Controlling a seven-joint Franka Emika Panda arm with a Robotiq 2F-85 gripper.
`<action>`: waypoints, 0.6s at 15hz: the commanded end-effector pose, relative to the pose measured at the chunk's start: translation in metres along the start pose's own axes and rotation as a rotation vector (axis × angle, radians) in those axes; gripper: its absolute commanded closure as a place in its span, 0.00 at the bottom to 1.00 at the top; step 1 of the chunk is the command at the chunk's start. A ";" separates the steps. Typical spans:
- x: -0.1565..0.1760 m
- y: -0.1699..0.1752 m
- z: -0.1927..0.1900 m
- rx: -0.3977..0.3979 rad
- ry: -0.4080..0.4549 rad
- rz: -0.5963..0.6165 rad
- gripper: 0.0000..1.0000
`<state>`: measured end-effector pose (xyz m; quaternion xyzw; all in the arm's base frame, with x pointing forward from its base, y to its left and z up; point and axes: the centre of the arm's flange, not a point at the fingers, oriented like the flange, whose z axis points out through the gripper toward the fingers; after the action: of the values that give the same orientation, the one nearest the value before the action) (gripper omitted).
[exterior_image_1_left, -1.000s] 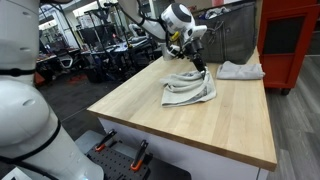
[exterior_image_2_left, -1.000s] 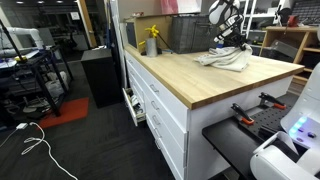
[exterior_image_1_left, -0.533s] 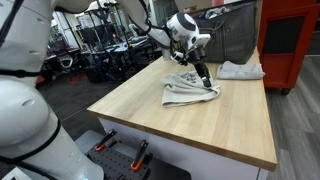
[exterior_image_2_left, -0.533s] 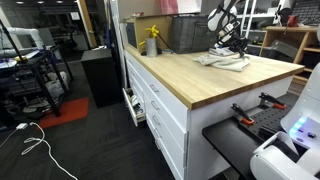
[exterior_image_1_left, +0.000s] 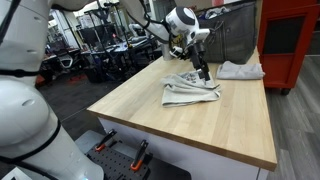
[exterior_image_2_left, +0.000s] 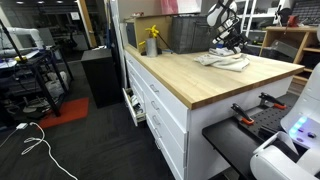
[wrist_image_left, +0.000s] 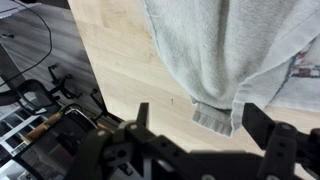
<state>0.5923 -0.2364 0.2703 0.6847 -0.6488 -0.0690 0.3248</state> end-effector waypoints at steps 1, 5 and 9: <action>0.001 0.023 -0.042 0.063 -0.099 -0.026 0.00; -0.016 0.034 -0.079 0.146 -0.189 -0.108 0.00; -0.037 0.033 -0.106 0.220 -0.245 -0.195 0.00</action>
<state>0.6096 -0.1751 0.3431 0.7436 -0.6344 -0.0937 0.1893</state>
